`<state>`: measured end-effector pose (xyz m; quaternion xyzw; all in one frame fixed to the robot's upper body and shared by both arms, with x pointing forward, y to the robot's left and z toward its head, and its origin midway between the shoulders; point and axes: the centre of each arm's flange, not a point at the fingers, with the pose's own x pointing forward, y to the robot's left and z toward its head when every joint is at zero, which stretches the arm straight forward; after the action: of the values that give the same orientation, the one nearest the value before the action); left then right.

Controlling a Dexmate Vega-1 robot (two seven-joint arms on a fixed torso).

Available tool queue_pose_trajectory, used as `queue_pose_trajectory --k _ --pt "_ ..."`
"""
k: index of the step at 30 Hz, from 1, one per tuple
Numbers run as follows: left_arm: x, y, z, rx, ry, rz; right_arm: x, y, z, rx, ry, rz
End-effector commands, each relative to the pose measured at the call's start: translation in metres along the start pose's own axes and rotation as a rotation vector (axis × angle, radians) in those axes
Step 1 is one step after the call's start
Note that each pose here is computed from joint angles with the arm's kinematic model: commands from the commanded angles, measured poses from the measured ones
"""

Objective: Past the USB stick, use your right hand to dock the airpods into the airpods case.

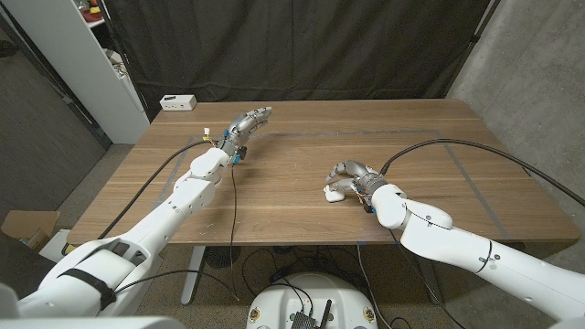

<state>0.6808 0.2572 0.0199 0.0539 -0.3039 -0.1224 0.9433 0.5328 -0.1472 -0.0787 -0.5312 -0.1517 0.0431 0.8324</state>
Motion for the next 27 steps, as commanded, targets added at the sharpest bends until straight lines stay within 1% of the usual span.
queue_pose_trajectory --k 1,6,27 --pt "-0.0004 -0.0017 -0.0014 0.0 0.004 0.0 -0.0009 -0.0014 0.0026 -0.056 -0.001 0.008" --pt "0.0003 -0.0027 -0.0019 -0.002 0.005 0.0 -0.0014 -0.0017 0.0057 -0.073 -0.001 0.009" --pt "0.0032 -0.0083 -0.0028 -0.006 0.011 -0.004 0.0014 -0.0028 0.0 -0.061 -0.001 0.047"
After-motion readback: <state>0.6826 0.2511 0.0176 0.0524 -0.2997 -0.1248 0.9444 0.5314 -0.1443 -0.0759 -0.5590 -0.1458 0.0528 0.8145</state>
